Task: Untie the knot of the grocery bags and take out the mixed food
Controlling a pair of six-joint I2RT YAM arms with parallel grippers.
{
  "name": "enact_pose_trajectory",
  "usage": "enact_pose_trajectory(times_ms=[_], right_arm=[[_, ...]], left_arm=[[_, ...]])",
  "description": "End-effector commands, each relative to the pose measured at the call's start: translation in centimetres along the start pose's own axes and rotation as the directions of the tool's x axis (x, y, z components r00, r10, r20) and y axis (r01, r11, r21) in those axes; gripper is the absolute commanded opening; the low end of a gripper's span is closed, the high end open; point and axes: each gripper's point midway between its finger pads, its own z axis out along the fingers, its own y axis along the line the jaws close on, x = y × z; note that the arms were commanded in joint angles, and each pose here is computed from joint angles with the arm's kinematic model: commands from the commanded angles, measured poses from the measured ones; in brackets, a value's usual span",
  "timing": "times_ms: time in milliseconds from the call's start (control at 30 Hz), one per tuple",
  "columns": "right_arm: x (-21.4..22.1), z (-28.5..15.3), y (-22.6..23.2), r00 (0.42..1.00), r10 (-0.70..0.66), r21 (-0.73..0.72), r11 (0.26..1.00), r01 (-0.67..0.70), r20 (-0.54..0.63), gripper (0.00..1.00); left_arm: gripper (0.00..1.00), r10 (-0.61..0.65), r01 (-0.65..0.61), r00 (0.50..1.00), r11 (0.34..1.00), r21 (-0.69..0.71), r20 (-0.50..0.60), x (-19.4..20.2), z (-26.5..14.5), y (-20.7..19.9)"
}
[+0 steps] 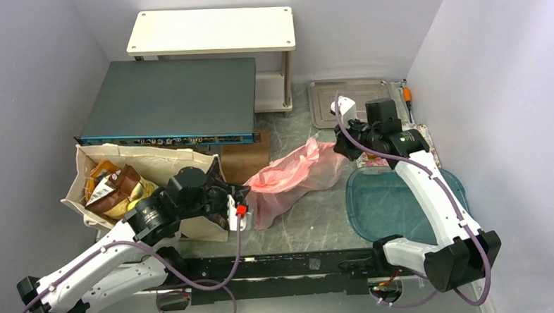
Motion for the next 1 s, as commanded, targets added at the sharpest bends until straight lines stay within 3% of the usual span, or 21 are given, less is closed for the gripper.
enact_pose_trajectory(times_ms=[0, 167, 300, 367, 467, 533, 700, 867, 967], right_arm=[[-1.6, -0.9, 0.5, 0.990, 0.091, -0.021, 0.996, -0.090, 0.105, 0.00], [-0.8, -1.4, 1.6, 0.986, 0.091, -0.060, 0.995, -0.084, 0.138, 0.00], [-1.6, -2.0, 3.2, 0.983, 0.115, -0.150, 0.984, -0.093, 0.146, 0.00], [-2.1, -2.2, 3.9, 0.978, 0.140, -0.191, 0.975, -0.110, 0.153, 0.00], [-3.0, -2.5, 4.6, 0.966, 0.192, -0.232, 0.961, -0.149, 0.175, 0.00], [-3.7, -2.7, 5.0, 0.956, 0.224, -0.258, 0.951, -0.171, 0.190, 0.00], [-5.7, -3.1, 4.9, 0.925, 0.290, -0.278, 0.935, -0.220, 0.244, 0.00], [-7.3, -4.2, 4.9, 0.899, 0.328, -0.279, 0.927, -0.248, 0.291, 0.00], [-7.8, -4.7, 5.3, 0.884, 0.359, -0.297, 0.916, -0.271, 0.301, 0.00]], left_arm=[[0.00, 0.111, -0.104, 0.992, 0.986, 0.134, -0.052, 3.4, 0.3, -4.5], [0.00, 0.149, -0.136, 0.986, 0.975, 0.176, -0.067, 4.9, 0.4, -6.6], [0.02, 0.134, -0.125, 0.990, 0.980, 0.157, -0.048, 3.9, 0.2, -5.6], [0.22, 0.086, -0.084, 0.996, 0.990, 0.114, -0.012, 2.0, 0.0, -3.8], [0.70, -0.048, 0.042, 0.998, 0.991, 0.123, 0.049, -2.1, -0.7, -0.8], [0.80, -0.145, 0.135, 0.989, 0.975, 0.175, 0.043, -4.1, -0.5, 0.7], [0.83, -0.291, 0.271, 0.956, 0.921, 0.281, 0.032, -7.2, 1.6, 3.1], [0.82, -0.286, 0.259, 0.957, 0.918, 0.301, 0.048, -7.5, 3.5, 3.1], [0.80, -0.274, 0.265, 0.962, 0.916, 0.301, -0.013, -6.0, 5.3, 2.0]])
